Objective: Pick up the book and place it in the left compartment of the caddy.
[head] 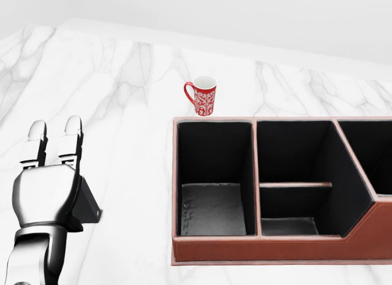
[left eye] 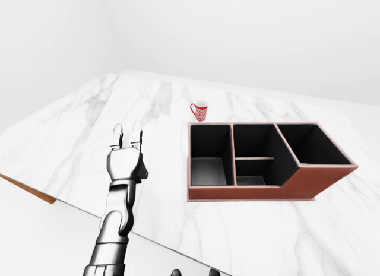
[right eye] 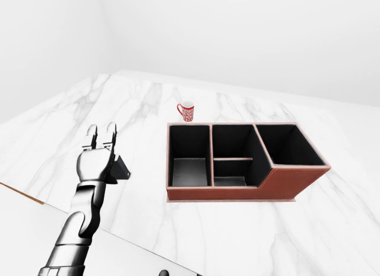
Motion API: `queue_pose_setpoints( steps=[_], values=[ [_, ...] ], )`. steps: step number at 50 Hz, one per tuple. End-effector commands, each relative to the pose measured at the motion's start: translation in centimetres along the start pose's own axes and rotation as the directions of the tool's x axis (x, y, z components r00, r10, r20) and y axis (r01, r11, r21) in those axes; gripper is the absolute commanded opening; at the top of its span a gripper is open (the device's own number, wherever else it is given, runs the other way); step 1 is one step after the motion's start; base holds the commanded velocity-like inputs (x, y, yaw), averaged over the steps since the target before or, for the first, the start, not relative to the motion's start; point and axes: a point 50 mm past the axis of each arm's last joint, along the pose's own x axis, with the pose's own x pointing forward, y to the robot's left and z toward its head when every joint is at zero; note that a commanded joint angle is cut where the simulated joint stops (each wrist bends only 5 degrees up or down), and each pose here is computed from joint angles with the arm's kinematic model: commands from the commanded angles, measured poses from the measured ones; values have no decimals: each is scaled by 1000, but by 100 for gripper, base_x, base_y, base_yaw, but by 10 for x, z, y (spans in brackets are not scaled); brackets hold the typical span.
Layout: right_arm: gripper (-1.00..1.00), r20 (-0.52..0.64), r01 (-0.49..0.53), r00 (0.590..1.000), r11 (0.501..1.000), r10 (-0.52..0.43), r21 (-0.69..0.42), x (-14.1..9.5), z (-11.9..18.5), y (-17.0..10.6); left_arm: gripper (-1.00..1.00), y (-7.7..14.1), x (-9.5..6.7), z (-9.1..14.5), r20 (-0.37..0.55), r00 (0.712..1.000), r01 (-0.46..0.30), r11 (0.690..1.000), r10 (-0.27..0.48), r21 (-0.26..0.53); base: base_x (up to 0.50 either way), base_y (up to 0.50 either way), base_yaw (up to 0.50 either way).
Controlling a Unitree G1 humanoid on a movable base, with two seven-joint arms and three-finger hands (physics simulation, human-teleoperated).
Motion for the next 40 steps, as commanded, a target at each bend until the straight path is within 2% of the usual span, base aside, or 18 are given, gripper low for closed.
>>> queue_pose_setpoints(
  steps=[1,7,14,15,17,30,38,40],
  values=[
    [100,-3,-3,1000,1000,3,-6,0,0,0,100,-5,7,-5,0,998,64,995,-65,72,0,0,0],
    [100,-9,-11,1000,1000,11,-7,-1,-2,1,100,-7,15,-7,-1,995,95,989,-96,116,0,0,0],
    [100,-6,-12,1000,1000,12,-6,-1,-1,1,100,-10,20,-9,-9,993,115,987,-115,116,0,0,0],
    [100,-12,-15,1000,1000,15,-7,-1,-3,1,100,-5,32,-11,-13,993,118,985,-117,127,0,0,0],
    [100,-15,-15,1000,1000,15,-8,-2,-4,1,100,-7,36,-12,-16,992,127,983,-126,136,0,0,0],
    [100,-21,-16,1000,1000,16,-13,-2,-5,0,100,-32,51,-15,-32,985,172,977,-169,127,0,0,0],
    [100,-17,-18,1000,1000,17,-16,-2,-4,0,100,-38,57,-17,-53,983,179,979,-175,99,0,0,0],
    [100,-24,-17,1000,1000,16,-17,-1,-5,0,100,-42,62,-19,-72,976,211,973,-204,96,0,0,0]
  ],
)
